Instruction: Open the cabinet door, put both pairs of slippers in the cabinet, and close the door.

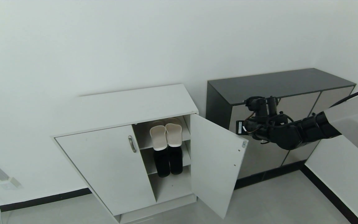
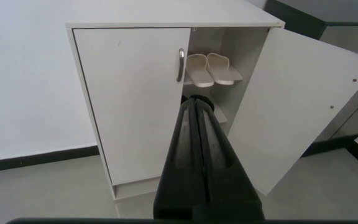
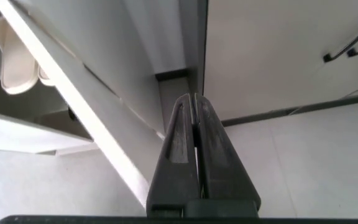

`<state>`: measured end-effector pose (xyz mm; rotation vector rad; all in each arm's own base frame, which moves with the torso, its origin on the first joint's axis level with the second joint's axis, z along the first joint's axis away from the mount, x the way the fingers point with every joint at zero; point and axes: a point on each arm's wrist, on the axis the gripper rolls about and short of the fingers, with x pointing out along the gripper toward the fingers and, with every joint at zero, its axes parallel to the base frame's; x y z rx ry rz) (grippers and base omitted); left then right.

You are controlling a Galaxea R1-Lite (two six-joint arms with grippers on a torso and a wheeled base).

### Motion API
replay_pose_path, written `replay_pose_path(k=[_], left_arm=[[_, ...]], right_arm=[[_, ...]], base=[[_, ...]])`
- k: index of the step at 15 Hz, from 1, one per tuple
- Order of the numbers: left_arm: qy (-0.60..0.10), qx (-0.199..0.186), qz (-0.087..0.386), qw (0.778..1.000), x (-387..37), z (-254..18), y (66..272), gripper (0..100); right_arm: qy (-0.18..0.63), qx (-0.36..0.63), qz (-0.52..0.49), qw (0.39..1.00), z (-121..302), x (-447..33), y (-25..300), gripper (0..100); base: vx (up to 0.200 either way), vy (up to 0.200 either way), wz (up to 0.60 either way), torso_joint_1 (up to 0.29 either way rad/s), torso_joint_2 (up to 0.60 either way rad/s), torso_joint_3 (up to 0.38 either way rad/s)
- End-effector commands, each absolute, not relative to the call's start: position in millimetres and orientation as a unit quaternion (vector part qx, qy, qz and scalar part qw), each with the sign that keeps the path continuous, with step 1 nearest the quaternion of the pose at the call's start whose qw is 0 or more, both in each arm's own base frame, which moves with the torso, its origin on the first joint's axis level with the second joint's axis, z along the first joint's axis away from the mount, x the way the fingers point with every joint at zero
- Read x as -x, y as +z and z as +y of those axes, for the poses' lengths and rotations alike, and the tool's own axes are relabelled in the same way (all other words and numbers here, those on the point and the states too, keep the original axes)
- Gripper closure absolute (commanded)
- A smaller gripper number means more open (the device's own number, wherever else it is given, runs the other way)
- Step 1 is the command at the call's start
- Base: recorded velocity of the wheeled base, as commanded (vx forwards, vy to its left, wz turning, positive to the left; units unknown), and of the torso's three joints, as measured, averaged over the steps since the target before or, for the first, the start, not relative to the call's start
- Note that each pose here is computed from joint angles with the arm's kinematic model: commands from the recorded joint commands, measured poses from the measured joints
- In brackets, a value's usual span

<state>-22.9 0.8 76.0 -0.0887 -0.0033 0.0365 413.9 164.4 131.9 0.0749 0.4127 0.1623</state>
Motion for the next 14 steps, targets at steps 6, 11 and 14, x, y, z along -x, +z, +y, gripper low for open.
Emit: replay_pose_path(k=[6, 11, 14], left_arm=[[0.018, 0.044, -0.001, 0.999, 23, 1, 76, 100], [0.018, 0.044, -0.001, 0.999, 23, 1, 76, 100], [0.018, 0.044, -0.002, 0.999, 23, 1, 76, 100]], right_arm=[[0.096, -0.031, 0.227, 0.969, 180, -403, 118, 100], [0.15, -0.022, 0.22, 0.963, 214, -358, 127, 100], [0.205, -0.009, 0.224, 0.953, 242, -317, 131, 100]], base=[[0.0, 0.0, 0.0, 0.0, 0.0, 0.0], [0.0, 0.0, 0.0, 0.0, 0.0, 0.0], [0.0, 0.0, 0.0, 0.0, 0.0, 0.0]])
